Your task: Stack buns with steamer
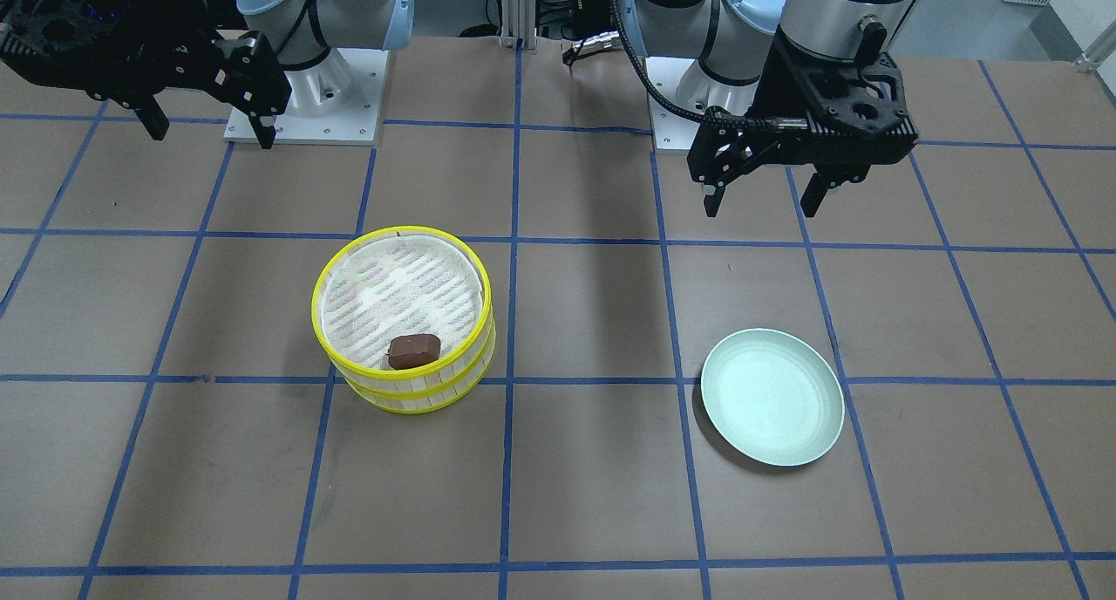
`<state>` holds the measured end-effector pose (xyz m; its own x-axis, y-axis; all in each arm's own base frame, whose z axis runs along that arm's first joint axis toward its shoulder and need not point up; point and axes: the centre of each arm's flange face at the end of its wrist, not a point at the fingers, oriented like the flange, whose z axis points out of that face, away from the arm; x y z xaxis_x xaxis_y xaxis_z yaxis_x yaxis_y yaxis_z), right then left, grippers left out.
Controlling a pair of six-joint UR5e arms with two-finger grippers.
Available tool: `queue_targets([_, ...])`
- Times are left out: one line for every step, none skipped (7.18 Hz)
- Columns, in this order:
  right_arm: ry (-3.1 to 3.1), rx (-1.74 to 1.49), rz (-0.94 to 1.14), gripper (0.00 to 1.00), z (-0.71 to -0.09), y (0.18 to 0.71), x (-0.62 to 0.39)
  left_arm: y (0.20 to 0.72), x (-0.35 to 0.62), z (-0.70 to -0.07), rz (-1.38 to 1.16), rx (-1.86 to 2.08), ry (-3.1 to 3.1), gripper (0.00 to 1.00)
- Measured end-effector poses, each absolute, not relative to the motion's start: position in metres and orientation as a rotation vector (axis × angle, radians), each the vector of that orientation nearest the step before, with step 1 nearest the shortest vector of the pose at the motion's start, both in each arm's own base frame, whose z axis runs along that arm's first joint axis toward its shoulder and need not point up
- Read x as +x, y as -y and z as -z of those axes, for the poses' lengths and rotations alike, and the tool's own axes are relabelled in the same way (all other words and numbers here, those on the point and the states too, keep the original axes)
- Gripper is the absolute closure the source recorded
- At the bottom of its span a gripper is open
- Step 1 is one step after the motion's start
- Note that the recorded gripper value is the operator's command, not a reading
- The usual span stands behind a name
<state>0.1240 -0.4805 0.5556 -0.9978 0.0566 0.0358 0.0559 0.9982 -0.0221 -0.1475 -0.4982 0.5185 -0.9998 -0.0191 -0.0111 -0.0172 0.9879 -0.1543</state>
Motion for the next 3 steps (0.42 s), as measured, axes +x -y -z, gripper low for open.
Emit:
queue_targets([3.104, -0.088, -0.032, 0.00, -0.5553, 0.4808, 0.1240, 0.4981, -0.1475, -0.5181, 0.241, -0.028, -3.120, 0.00])
queue_targets([3.105, -0.087, -0.032, 0.00, -0.5551, 0.4809, 0.1240, 0.4982, -0.1475, -0.5179, 0.240, -0.028, -3.120, 0.00])
queue_targets([3.104, -0.087, -0.032, 0.00, -0.5551, 0.4810, 0.1240, 0.4982, -0.1476, -0.5176, 0.238, -0.028, -3.120, 0.00])
